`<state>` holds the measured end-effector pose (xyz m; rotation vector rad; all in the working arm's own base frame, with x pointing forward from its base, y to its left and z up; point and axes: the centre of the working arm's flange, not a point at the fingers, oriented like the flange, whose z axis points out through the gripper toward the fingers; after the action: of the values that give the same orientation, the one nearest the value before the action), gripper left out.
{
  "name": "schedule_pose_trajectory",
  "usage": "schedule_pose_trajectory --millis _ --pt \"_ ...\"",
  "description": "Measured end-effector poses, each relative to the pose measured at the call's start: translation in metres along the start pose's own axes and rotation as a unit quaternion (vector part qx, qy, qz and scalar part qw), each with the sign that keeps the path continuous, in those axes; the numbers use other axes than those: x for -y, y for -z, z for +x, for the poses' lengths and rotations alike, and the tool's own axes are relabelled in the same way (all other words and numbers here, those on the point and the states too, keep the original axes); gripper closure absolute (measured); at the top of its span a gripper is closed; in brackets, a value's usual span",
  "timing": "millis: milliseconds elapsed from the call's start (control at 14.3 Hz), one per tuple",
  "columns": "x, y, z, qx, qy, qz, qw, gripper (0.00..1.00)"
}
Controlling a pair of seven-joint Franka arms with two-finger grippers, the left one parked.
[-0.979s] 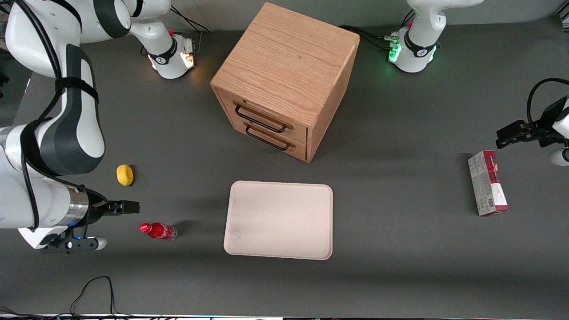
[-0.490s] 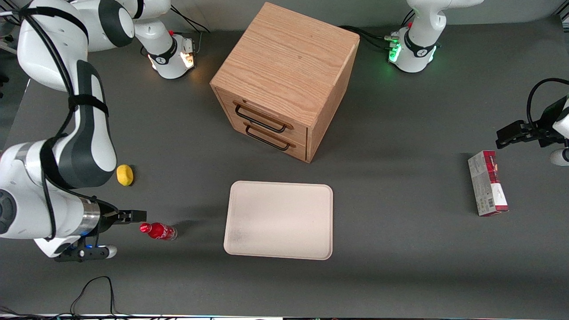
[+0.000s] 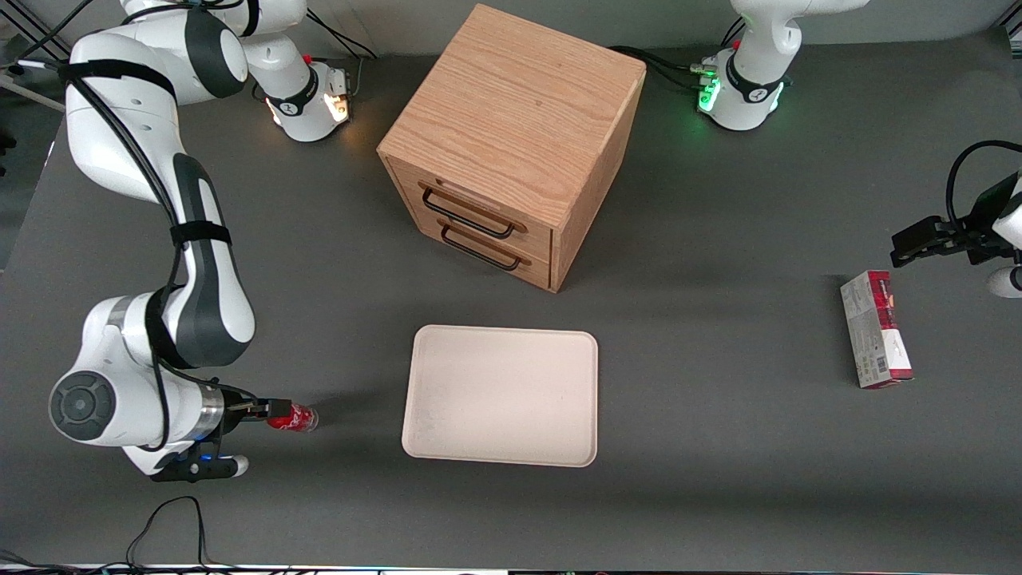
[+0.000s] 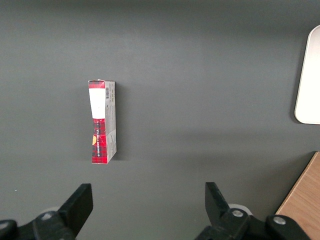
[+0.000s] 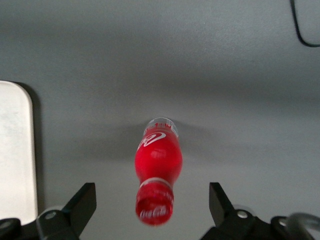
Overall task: Place coke bottle on tray
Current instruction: 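Close the right gripper on the red bottle's body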
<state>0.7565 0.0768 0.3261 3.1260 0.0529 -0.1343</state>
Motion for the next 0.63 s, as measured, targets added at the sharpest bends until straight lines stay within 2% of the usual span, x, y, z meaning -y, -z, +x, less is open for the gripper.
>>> schedule_pose_trajectory --millis 420,559,629 --pt "-0.0005 -0.0046 -0.0008 0.002 0.002 -0.001 1.0000 0.01" --pt "-0.0007 -0.0065 -0.0016 0.004 0.003 -0.001 1.0000 0.03" --pt "-0.0009 -0.0071 -0.0017 0.004 0.004 -0.001 1.0000 0.08"
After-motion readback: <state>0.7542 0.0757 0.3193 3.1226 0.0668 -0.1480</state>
